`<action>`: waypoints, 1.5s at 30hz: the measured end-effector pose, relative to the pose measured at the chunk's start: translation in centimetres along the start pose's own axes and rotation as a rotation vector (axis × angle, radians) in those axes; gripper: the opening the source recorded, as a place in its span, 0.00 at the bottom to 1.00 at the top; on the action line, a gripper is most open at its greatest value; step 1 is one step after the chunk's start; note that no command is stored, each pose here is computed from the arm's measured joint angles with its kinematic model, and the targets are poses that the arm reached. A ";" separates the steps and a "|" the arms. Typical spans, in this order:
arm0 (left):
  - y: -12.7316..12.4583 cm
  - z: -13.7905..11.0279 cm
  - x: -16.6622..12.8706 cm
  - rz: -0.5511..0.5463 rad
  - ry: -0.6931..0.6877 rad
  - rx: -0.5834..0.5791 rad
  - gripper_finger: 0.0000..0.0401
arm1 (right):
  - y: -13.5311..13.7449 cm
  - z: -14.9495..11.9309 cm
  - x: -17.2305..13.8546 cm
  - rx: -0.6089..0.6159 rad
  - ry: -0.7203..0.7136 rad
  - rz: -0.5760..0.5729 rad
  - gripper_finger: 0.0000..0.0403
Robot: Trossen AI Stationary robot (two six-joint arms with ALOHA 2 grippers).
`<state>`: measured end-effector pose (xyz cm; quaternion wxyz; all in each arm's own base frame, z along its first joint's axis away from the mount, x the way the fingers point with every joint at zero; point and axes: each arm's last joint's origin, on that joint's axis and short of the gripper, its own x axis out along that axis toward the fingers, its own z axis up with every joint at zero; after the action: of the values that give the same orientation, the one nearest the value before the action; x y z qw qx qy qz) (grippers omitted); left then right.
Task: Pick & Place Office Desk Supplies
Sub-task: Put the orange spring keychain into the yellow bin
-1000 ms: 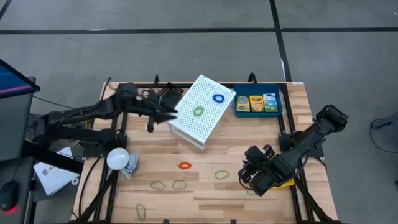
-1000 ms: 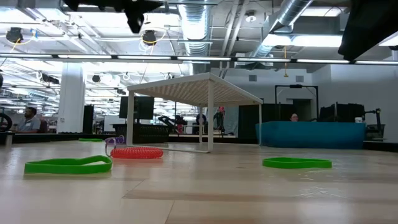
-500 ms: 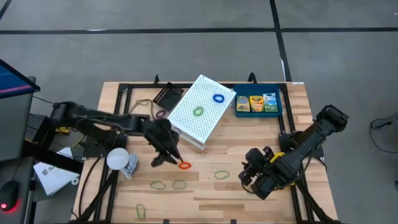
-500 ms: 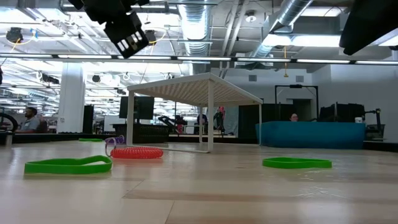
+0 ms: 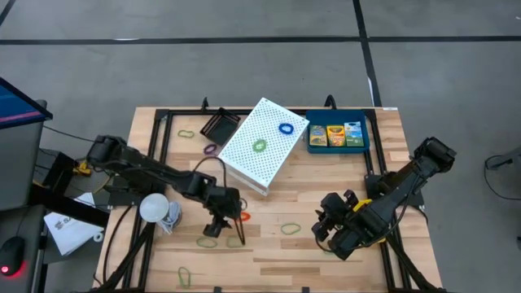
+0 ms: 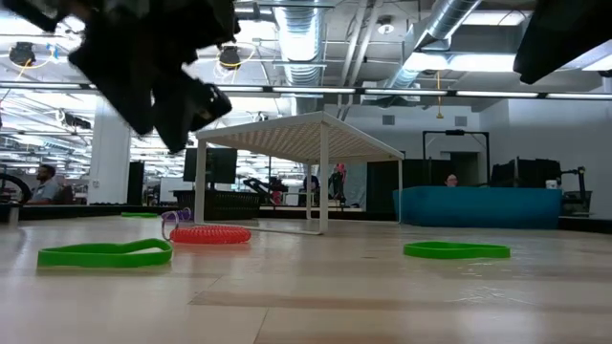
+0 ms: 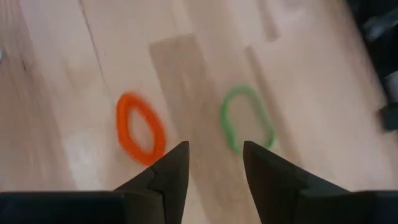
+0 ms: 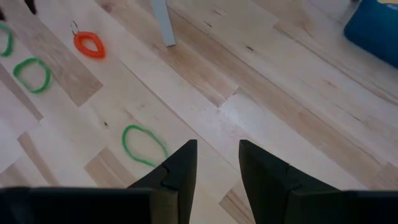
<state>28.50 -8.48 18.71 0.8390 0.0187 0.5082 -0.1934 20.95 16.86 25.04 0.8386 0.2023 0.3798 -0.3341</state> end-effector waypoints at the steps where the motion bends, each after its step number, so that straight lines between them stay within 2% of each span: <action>1: 0.1 -0.1 0.4 0.005 0.017 0.000 0.36 | 0.0 0.0 0.0 0.000 0.000 0.000 0.29; 7: 0.8 -0.6 1.9 0.117 0.064 0.017 0.36 | 0.0 0.0 0.0 -0.001 0.000 0.000 0.29; 12: 1.0 -1.8 2.6 0.117 0.112 0.002 0.36 | -0.1 0.0 -0.3 -0.001 0.001 0.010 0.29; 17: 1.1 -2.5 3.3 0.128 0.085 0.006 0.36 | -0.1 0.0 -0.3 0.004 0.001 0.007 0.29; 22: 1.3 -3.0 3.6 0.150 0.066 -0.041 0.34 | -0.1 0.0 -0.3 0.004 0.001 0.006 0.29; 27: 1.3 -3.6 3.9 0.159 0.063 -0.057 0.27 | -0.1 0.0 -0.3 0.004 0.001 0.006 0.29; 35: 1.5 -3.8 4.1 0.163 0.027 -0.120 0.02 | -0.1 0.0 -0.2 0.006 0.001 0.005 0.29; 41: 1.6 -3.6 3.8 0.139 0.000 -0.166 0.01 | -0.1 0.0 -0.2 0.006 0.000 0.005 0.29; 45: 1.2 -2.7 2.2 0.128 -0.096 -0.163 0.00 | -0.1 0.0 -0.2 0.008 0.000 0.007 0.29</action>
<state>27.54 -7.40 15.32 0.8717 -0.0264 0.4794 -0.0983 20.79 16.86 25.23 0.8389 0.2072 0.3778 -0.3325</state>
